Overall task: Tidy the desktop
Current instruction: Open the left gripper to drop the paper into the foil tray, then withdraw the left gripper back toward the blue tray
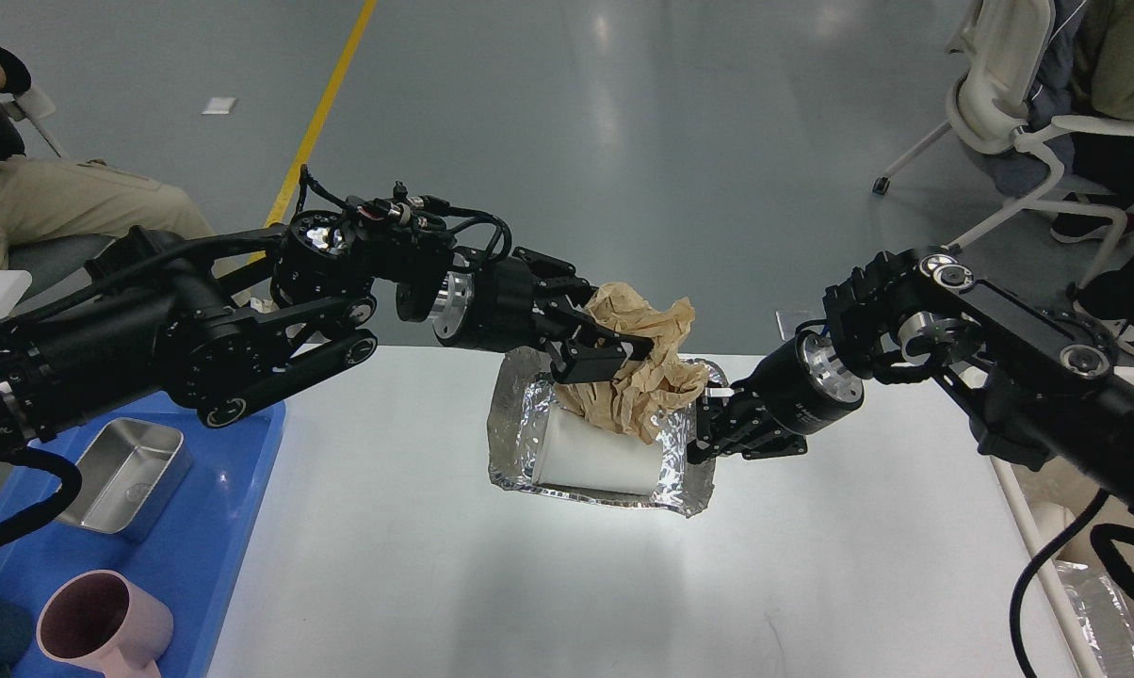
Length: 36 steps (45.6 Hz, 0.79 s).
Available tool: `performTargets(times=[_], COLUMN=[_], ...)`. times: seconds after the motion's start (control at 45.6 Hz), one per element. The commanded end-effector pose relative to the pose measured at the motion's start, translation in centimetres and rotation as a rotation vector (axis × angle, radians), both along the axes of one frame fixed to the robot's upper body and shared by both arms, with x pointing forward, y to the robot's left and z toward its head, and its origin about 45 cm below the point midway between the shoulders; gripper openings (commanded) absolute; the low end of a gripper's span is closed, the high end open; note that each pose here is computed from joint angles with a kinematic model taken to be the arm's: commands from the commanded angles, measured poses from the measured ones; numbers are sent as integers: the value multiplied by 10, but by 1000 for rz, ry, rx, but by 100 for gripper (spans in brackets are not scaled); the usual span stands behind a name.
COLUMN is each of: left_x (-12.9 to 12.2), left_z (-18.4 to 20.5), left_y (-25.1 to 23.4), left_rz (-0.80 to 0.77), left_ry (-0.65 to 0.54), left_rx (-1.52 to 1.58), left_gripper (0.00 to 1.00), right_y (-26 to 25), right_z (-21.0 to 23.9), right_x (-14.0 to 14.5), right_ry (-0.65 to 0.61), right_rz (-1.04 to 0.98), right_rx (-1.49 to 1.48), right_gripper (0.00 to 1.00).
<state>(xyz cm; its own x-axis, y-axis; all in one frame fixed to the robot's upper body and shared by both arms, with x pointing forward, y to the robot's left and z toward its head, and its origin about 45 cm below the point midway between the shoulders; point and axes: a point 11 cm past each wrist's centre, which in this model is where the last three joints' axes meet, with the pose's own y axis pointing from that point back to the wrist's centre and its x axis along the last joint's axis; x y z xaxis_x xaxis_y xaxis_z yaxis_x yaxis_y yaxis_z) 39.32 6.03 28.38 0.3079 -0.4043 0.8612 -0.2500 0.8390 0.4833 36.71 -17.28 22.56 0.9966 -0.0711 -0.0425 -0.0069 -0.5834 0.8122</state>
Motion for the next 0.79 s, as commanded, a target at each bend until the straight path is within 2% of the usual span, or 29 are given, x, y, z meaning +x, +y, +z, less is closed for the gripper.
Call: performTargets(times=[0.0,0.197,0.505,0.768], left_x=[1,13,24,12], left_z=[7,21,16,16], left_y=[-2,18,124,212], left_rz=[26,181,456,703], left_ry=[38,139,231,338], left_rx=[-71,-256,-450,-666], left_gripper=[91,95,97,97], right_y=[-6,-14,-16,-18], right_z=[-1,-3,-3,-4], right_x=[0,0,0,0], right_ry=[1,7,6,8], right_rz=[-11,-27,-30,-34], right_rx=[-6,-17,-19,-22], right_gripper=[0,0,0,0])
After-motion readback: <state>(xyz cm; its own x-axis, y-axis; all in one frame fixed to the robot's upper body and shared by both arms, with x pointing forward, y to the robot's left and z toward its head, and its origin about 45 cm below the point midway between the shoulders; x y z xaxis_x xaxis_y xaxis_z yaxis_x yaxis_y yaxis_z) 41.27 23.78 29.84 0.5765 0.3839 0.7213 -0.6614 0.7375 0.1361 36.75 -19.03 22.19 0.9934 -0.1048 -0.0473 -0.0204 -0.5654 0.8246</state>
